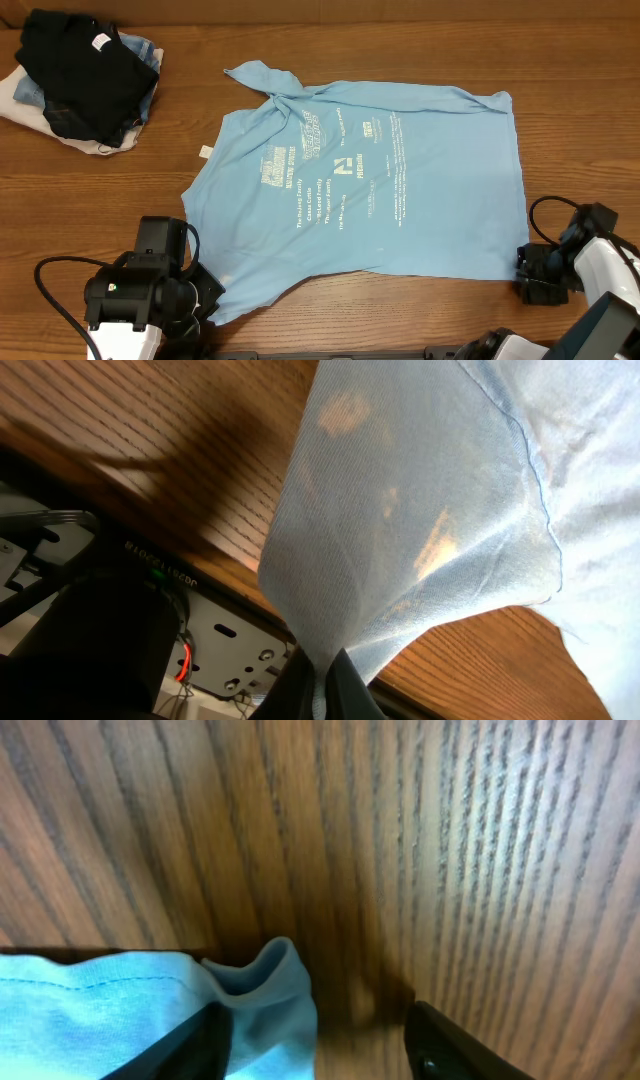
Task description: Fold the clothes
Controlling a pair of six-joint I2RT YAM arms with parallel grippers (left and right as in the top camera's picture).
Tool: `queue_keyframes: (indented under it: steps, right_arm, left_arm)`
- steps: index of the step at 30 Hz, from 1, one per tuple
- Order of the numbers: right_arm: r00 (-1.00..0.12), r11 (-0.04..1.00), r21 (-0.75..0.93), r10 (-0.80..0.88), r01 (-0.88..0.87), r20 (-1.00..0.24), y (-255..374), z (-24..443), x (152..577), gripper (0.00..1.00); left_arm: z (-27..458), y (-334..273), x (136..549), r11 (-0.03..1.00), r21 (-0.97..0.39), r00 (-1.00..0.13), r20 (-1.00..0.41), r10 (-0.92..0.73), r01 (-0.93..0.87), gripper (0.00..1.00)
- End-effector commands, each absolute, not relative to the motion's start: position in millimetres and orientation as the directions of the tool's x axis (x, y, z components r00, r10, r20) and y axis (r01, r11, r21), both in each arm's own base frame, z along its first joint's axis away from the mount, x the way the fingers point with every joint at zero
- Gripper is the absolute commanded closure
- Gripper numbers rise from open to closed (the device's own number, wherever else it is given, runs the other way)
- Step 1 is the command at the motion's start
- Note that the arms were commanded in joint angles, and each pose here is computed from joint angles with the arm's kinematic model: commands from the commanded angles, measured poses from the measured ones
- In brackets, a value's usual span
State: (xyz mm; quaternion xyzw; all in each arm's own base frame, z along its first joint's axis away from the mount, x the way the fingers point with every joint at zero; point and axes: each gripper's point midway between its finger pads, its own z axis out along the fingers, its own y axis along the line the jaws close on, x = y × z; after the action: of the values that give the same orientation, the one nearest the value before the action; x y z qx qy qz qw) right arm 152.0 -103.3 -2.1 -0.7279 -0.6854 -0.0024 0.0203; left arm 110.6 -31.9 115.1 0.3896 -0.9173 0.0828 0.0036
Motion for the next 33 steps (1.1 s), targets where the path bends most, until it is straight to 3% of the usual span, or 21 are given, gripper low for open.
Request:
queue_keyframes:
  steps: [1, 3, 7, 12, 25, 33]
  right_arm:
    - [0.084, -0.082, -0.054, 0.995, 0.995, 0.048, -96.0, -14.4, 140.7, 0.53]
    - [0.088, -0.085, -0.055, 0.995, 0.995, 0.048, -95.6, -14.8, 140.2, 0.69]
    - [0.092, -0.089, -0.064, 0.994, 0.994, 0.051, -94.7, -14.5, 138.2, 0.91]
    - [0.183, -0.181, -0.144, 0.983, 0.973, 0.0, -98.9, -9.9, 122.8, 0.95]
    - [0.241, -0.245, -0.217, 0.969, 0.945, -0.045, -106.7, 47.4, 110.4, 0.96]
    - [0.24, -0.251, -0.129, 0.966, 0.959, -0.095, -117.7, 89.4, 121.5, 0.96]
  left_arm:
    - [121.2, -29.2, 115.0, 0.696, -0.157, -0.708, 0.034, -0.706, -0.701, 0.96]
    - [121.2, -29.2, 114.9, 0.696, -0.157, -0.708, 0.034, -0.705, -0.701, 0.96]
    - [121.2, -29.2, 115.0, 0.696, -0.157, -0.708, 0.034, -0.705, -0.701, 0.96]
    - [121.1, -29.2, 113.6, 0.699, -0.154, -0.711, 0.037, -0.702, -0.698, 0.96]
    - [126.0, -28.2, 105.9, 0.69, -0.131, -0.701, 0.055, -0.711, -0.711, 0.96]
    - [167.4, -28.4, 135.4, 0.689, -0.249, -0.699, -0.063, -0.712, -0.68, 0.96]
